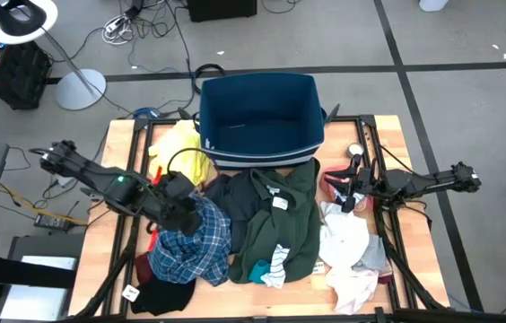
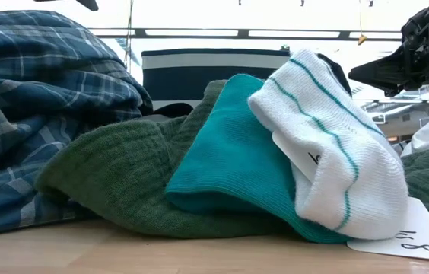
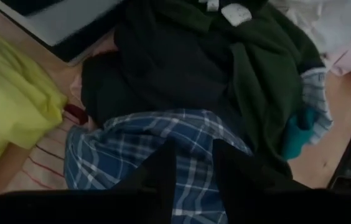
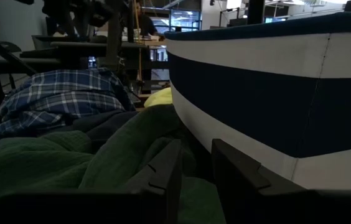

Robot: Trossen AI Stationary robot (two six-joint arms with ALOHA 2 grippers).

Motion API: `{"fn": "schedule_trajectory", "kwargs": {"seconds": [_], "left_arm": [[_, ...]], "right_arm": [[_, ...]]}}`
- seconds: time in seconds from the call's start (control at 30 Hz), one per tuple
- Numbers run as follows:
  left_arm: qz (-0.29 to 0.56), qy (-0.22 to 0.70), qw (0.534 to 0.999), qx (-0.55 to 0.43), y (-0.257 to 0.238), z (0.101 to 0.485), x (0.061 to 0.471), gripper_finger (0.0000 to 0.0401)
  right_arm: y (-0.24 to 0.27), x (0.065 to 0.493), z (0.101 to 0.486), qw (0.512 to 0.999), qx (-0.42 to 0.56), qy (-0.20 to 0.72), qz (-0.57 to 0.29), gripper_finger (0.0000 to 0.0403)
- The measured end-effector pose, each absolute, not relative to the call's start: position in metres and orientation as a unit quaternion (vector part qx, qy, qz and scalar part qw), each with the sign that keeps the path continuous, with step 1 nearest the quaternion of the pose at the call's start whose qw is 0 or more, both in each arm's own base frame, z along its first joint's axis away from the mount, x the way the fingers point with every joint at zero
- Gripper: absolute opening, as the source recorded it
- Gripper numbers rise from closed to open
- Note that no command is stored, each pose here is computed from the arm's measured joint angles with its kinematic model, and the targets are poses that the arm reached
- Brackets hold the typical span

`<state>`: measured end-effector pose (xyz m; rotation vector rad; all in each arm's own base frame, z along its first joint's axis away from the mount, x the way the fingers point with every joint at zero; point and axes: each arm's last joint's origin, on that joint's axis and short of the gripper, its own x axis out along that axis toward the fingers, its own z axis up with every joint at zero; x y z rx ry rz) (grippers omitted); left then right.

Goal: Sort clothes
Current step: Put the blue longsleeve checkered shirt into the blue laundry bin

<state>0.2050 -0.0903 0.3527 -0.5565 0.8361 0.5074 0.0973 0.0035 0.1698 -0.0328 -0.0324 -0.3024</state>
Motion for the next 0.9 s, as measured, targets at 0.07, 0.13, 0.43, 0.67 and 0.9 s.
{"fn": "schedule_trajectory", "kwargs": {"seconds": [0.07, 0.13, 0.43, 0.67, 0.9], "left_arm": [[0.237, 0.404, 0.843, -0.265, -0.0917, 0.3509, 0.2066, 0.0110], [0.236, 0.409, 0.840, -0.269, -0.0927, 0.3496, 0.2080, 0.0110], [0.239, 0.401, 0.829, -0.309, -0.0945, 0.3499, 0.2102, 0.0111], [0.250, 0.394, 0.818, -0.336, -0.0946, 0.3499, 0.2103, 0.0133], [0.261, 0.389, 0.809, -0.355, -0.0944, 0.3496, 0.2099, 0.0182]], "right_arm": [[0.0035, 0.0973, 0.1697, 0.988, -0.016, -0.016, -0.151, 0.0091], [0.0035, 0.0973, 0.1698, 0.988, -0.016, -0.016, -0.150, 0.0091], [0.0035, 0.0973, 0.1698, 0.988, -0.016, -0.016, -0.151, 0.0091], [0.0035, 0.0973, 0.1698, 0.988, -0.016, -0.016, -0.150, 0.0091], [0.0035, 0.0973, 0.1697, 0.988, -0.016, -0.016, -0.151, 0.0091]]}}
